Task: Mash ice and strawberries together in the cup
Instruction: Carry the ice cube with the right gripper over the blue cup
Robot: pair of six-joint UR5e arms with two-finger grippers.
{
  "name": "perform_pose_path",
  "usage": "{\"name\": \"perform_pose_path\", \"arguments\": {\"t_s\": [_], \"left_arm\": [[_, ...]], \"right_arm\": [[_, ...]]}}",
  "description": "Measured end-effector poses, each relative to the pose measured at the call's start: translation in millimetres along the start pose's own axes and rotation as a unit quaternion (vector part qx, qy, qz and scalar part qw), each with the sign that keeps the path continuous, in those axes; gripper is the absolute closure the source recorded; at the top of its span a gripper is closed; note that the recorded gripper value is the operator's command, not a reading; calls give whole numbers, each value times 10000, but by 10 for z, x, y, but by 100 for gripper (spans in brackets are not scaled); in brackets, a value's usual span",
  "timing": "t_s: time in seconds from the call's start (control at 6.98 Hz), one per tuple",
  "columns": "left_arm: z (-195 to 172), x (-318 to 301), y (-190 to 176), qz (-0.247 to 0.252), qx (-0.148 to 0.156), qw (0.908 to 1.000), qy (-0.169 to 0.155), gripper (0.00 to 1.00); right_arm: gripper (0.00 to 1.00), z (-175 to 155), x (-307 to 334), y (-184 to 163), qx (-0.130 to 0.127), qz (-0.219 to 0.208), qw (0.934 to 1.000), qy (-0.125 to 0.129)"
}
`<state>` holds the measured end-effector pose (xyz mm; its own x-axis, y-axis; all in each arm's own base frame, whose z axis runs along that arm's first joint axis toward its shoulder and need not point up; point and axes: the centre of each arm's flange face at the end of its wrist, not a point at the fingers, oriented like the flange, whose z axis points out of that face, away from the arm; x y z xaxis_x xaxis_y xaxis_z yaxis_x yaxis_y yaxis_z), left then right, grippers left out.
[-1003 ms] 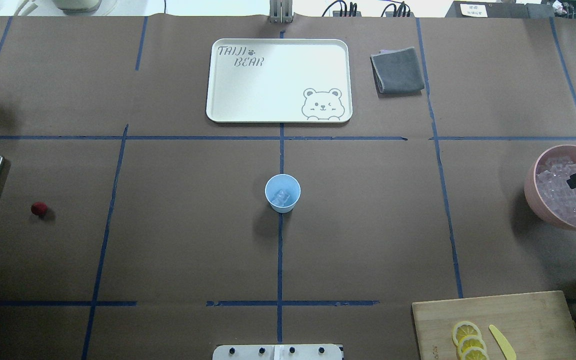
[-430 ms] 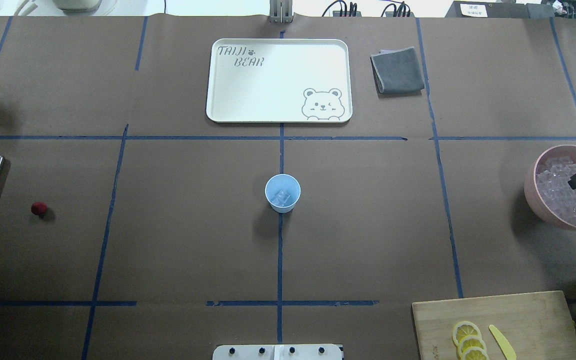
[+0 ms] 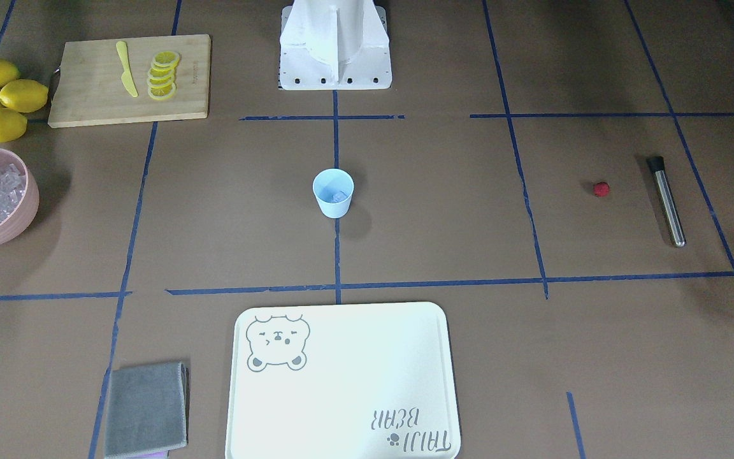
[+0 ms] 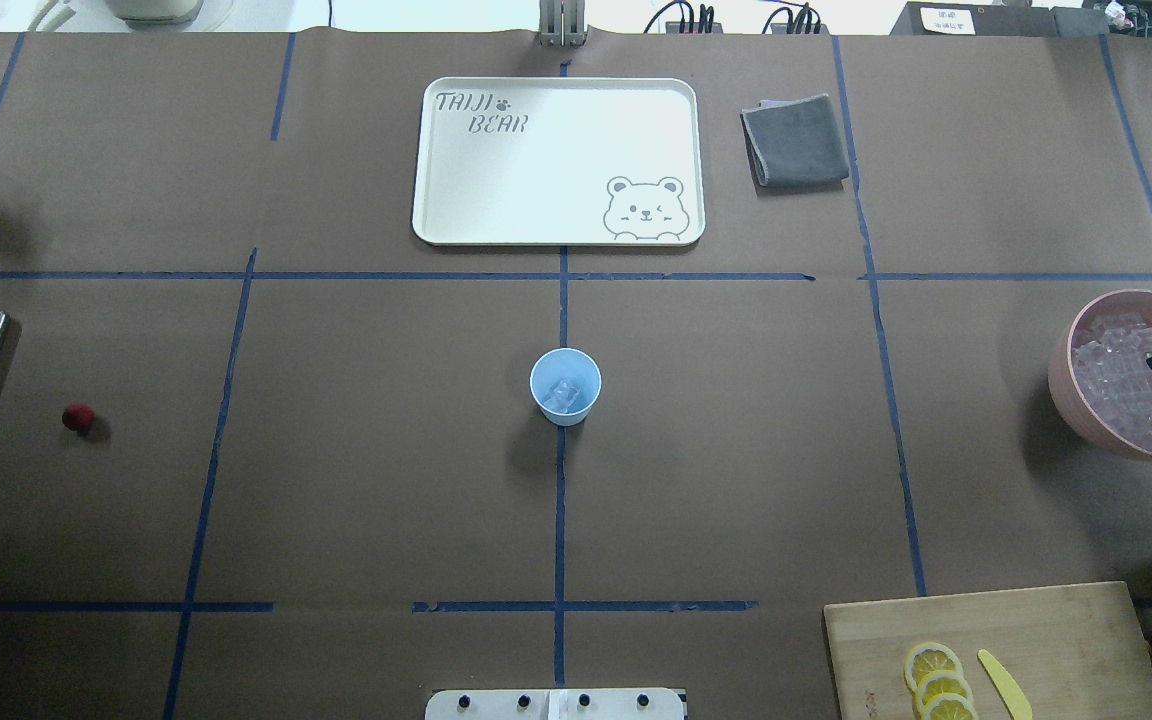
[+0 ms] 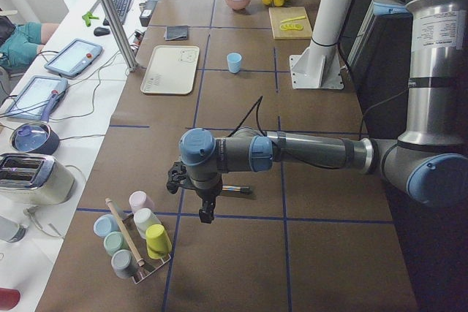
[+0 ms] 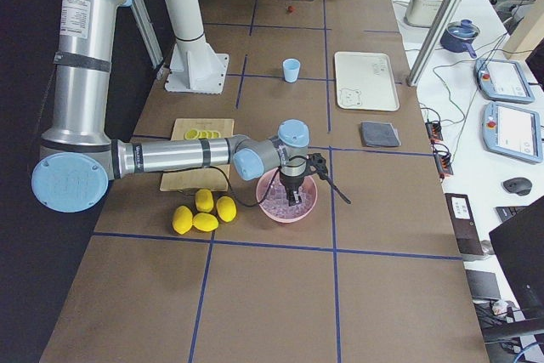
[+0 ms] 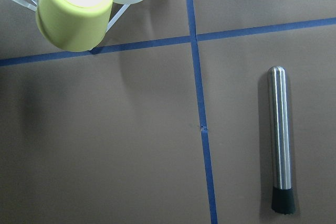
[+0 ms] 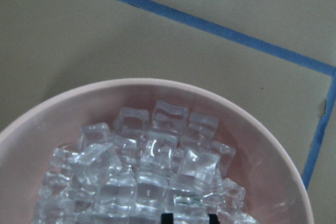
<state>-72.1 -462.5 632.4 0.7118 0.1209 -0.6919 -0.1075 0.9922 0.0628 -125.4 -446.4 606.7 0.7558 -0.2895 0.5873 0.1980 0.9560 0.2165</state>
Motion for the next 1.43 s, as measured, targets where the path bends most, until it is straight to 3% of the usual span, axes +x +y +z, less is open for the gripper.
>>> {"name": "perform_pose_path", "arguments": {"t_s": [0.43, 0.57, 1.0, 1.15, 1.43], "left_arm": [[-18, 14, -2, 11, 14, 10000, -3, 0], [-19, 15, -2, 13, 16, 10000, -3, 0], [-20, 19, -4, 19, 19, 10000, -3, 0], [-21, 18, -4, 20, 20, 10000, -4, 0], [-22, 23, -10, 32, 23, 10000, -4, 0]], "right_arm": [[92, -475, -262, -293, 492, 69, 9986, -164], [84, -598, -651, -558, 670, 216, 9969, -348], [82, -503, -2610, -1112, 885, 613, 9912, -774], [81, -482, -3310, -1201, 878, 837, 9897, -755], [80, -720, -4730, -1310, 777, 1222, 9883, -486]]}}
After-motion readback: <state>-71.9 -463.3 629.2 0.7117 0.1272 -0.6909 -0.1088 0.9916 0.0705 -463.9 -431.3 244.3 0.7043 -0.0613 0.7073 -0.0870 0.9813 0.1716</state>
